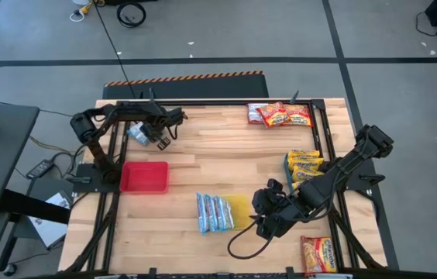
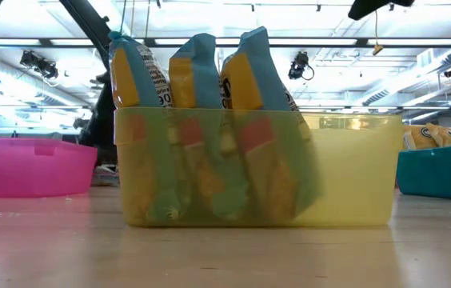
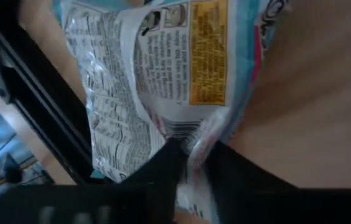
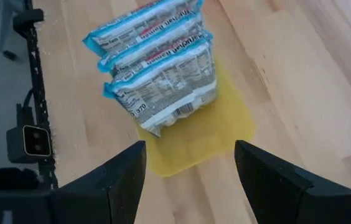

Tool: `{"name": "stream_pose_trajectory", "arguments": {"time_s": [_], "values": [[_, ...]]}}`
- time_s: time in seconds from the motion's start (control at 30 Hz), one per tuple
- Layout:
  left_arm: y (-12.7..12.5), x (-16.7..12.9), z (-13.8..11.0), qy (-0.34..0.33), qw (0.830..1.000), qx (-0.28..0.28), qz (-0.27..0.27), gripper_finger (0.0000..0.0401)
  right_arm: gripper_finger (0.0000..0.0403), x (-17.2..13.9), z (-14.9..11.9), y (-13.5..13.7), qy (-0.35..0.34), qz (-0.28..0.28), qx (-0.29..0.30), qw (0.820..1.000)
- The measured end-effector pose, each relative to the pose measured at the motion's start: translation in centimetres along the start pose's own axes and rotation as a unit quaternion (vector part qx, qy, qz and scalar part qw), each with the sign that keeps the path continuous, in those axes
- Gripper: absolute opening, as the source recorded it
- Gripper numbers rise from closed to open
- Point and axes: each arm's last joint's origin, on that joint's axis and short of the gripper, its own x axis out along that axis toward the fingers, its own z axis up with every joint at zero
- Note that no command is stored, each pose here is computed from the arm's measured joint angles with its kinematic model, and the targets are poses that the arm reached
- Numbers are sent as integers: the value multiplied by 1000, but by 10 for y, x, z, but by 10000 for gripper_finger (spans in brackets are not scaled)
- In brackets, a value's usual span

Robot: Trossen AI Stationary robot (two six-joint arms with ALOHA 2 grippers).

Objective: Sort Maruchan noodles
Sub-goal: Put the light blue noodle pack into the yellow bin

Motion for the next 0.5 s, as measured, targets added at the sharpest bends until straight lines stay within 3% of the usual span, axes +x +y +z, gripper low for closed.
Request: {"name": "stream_pose_trajectory", "arguments": {"time_s": [0.13,0.3,0.4,0.5], "values": [[7,-18,-3,4,998,20,-53,15,250,-4,6,-5,-13,-3,-33,999],[25,-66,-7,-50,982,23,-181,9,250,-9,17,-15,-30,-8,-65,997],[40,-102,-13,-116,954,16,-275,7,250,-17,25,-22,-56,-3,-61,997],[55,-138,-23,-195,907,24,-373,7,250,-34,40,-29,-119,8,-34,992]]}}
